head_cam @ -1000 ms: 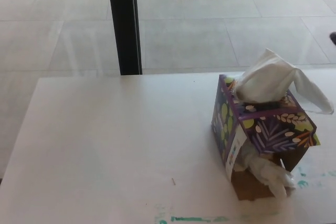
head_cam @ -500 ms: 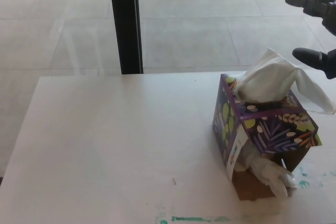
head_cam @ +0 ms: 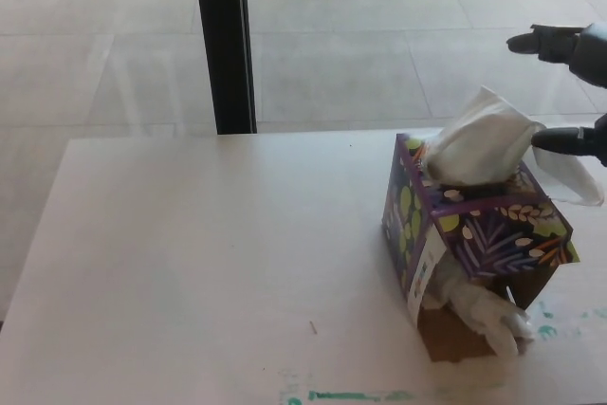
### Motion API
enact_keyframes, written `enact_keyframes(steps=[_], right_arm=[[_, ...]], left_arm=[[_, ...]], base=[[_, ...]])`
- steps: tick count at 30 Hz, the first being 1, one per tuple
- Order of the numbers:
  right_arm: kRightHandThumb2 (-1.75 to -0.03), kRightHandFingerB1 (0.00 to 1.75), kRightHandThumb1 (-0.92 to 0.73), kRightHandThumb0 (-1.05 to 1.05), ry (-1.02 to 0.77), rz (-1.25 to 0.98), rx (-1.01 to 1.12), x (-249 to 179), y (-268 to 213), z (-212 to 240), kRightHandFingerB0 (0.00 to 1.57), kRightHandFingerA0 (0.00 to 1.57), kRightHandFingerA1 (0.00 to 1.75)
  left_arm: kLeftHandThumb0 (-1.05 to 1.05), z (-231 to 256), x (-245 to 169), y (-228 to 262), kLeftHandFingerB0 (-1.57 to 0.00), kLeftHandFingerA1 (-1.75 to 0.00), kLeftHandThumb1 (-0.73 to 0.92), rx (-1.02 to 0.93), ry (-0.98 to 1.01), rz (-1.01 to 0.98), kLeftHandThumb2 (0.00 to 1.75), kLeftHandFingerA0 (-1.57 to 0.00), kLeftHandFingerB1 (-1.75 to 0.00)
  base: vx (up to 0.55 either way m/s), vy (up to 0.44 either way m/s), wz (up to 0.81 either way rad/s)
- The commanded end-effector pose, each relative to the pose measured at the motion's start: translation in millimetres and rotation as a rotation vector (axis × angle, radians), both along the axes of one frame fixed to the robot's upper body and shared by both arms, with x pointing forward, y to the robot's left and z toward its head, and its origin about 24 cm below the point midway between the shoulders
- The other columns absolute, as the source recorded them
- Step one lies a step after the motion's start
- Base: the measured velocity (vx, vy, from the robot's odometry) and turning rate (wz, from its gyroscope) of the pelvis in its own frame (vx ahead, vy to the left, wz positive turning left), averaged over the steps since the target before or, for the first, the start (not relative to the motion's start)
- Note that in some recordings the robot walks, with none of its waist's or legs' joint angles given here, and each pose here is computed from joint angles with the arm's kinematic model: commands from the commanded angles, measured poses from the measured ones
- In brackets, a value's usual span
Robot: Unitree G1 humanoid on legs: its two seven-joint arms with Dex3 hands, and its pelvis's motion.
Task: The robot uses its right hand to pull out a tissue from the tissue box kept in the middle of the desk and put it on the right side
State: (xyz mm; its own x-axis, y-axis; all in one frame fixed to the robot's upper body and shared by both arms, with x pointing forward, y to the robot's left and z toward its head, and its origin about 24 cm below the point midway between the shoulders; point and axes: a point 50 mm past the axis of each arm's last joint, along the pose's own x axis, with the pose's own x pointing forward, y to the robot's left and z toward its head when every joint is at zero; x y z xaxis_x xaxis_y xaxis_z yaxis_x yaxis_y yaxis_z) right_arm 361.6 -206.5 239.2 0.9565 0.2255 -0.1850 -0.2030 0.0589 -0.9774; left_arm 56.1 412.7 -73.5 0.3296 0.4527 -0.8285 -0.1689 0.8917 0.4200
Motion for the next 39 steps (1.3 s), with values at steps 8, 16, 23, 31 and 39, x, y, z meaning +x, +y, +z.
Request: enact_keyframes(steps=[8, 16, 23, 31, 39], right_arm=[[-0.93, 0.24, -0.53, -0.72, 0.154, -0.066, -0.054, 2.4, -2.7, -14.5, 0.0, 0.41, 0.66], [-0.61, 0.29, -0.72, -0.54, -0.017, -0.077, 0.018, 1.9, -3.9, -35.8, 0.21, 0.78, 0.78], [-0.63, 0.36, -0.8, -0.31, -0.189, -0.056, 0.06, 3.9, -1.4, -44.3, 0.45, 0.81, 1.38], [-0.75, 0.7, -0.81, -0.25, -0.367, 0.007, 0.087, 3.2, 1.9, -39.4, 0.83, 0.87, 1.68], [-0.77, 0.79, -0.73, -0.28, -0.498, 0.019, 0.089, 1.0, 2.2, -39.2, 0.91, 0.94, 1.67]], left_arm=[[-0.77, 2.4, -5.0, 3.0, -0.46, -0.6, 0.92, 0.009, 0.001, -0.006, 0.73, -0.62, -0.46], [-0.76, -1.0, -8.1, -0.1, -0.42, -0.67, 0.74, 0.001, 0.018, -0.014, 1.13, -0.56, -0.58], [-0.77, -2.0, -11.6, -0.7, -0.44, -0.55, 0.92, -0.011, 0.014, 0.006, 0.73, -0.6, -0.45], [-0.79, -2.3, -13.4, -1.5, -0.46, -0.59, 0.92, -0.007, 0.02, -0.02, 0.75, -0.63, -0.45], [-0.84, -1.7, -13.6, -0.9, -0.44, -0.6, 0.92, 0.008, -0.001, -0.01, 0.77, -0.6, -0.47]], base=[[0.0, 0.0, 0.0], [0.0, 0.0, 0.0], [0.0, 0.0, 0.0], [0.0, 0.0, 0.0], [0.0, 0.0, 0.0]])
